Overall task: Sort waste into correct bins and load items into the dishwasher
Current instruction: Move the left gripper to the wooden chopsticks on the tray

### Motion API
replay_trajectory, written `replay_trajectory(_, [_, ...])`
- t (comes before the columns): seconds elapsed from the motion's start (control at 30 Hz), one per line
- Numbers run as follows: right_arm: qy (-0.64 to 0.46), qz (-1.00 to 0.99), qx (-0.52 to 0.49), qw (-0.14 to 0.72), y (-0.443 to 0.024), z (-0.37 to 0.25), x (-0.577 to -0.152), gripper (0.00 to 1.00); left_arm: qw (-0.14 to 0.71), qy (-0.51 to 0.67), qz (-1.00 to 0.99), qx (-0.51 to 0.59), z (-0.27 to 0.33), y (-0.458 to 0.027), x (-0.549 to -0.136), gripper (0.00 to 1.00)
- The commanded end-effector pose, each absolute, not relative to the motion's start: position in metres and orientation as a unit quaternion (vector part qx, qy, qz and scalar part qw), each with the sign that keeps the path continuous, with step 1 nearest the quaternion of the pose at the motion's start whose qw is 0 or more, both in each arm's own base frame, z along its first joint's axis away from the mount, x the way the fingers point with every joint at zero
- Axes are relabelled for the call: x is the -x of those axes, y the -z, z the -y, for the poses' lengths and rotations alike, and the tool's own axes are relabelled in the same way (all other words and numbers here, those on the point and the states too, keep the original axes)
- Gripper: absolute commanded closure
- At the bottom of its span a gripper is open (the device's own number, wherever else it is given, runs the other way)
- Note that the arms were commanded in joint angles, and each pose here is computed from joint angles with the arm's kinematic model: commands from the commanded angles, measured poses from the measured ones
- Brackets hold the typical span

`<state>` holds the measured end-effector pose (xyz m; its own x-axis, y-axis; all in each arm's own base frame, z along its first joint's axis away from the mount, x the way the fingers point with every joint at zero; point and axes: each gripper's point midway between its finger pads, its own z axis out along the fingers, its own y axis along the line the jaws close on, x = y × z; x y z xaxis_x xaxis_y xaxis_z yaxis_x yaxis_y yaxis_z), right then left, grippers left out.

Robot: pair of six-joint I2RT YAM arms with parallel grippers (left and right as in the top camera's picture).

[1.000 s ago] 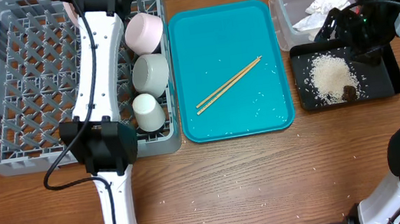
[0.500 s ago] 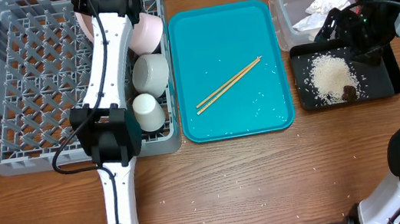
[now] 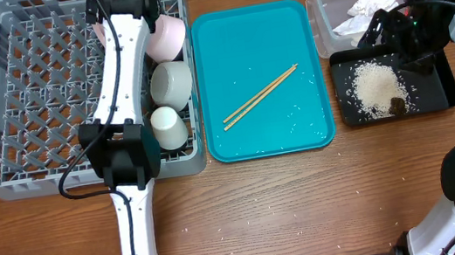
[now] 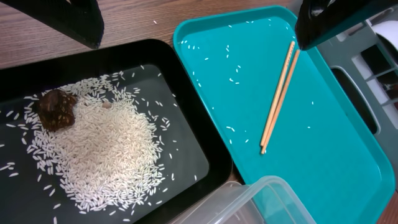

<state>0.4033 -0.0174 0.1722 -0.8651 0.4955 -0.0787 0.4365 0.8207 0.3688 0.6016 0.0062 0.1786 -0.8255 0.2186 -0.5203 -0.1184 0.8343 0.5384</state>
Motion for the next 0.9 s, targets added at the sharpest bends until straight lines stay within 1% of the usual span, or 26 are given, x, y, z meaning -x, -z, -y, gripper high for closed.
replay_trajectory(0.0, [-0.176, -0.948, -0.240, 0.114, -0.192, 0.018, -0.406, 0.00, 0.360, -0.221, -0.906, -0.006, 0.006, -0.241, -0.596, 0.00])
replay_trajectory(0.07, [-0.176, -0.948, -0.240, 0.114, -0.192, 0.018, -0.406, 0.00, 0.384, -0.186, -0.904, -0.015, 0.018, -0.273, -0.586, 0.00])
replay_trajectory(0.13, [-0.176, -0.948, -0.240, 0.114, -0.192, 0.018, -0.406, 0.00, 0.410, -0.114, -0.904, -0.046, 0.046, -0.308, -0.570, 0.00])
replay_trajectory(0.23, [-0.176, -0.948, -0.240, 0.114, -0.192, 0.018, -0.406, 0.00, 0.424, -0.027, -0.901, -0.089, 0.081, -0.338, -0.544, 0.00])
replay_trajectory(0.33, [-0.176, -0.948, -0.240, 0.114, -0.192, 0.018, -0.406, 0.00, 0.419, 0.052, -0.897, -0.130, 0.112, -0.350, -0.523, 0.00])
replay_trajectory(0.43, [-0.176, -0.948, -0.240, 0.114, -0.192, 0.018, -0.406, 0.00, 0.391, 0.141, -0.888, -0.195, 0.154, -0.346, -0.503, 0.00])
replay_trajectory(0.47, [-0.176, -0.948, -0.240, 0.114, -0.192, 0.018, -0.406, 0.00, 0.366, 0.176, -0.881, -0.243, 0.177, -0.336, -0.490, 0.00])
replay_trajectory(0.5, [-0.176, -0.948, -0.240, 0.114, -0.192, 0.018, -0.406, 0.00, 0.353, 0.183, -0.880, -0.259, 0.186, -0.329, -0.485, 0.00])
replay_trajectory(0.63, [-0.176, -0.948, -0.240, 0.114, -0.192, 0.018, -0.406, 0.00, 0.302, 0.171, -0.885, -0.310, 0.211, -0.295, -0.470, 0.00])
replay_trajectory(0.73, [-0.176, -0.948, -0.240, 0.114, -0.192, 0.018, -0.406, 0.00, 0.280, 0.140, -0.883, -0.350, 0.233, -0.268, -0.468, 0.00])
replay_trajectory(0.87, [-0.176, -0.948, -0.240, 0.114, -0.192, 0.018, -0.406, 0.00, 0.252, 0.120, -0.884, -0.375, 0.251, -0.240, -0.465, 0.01])
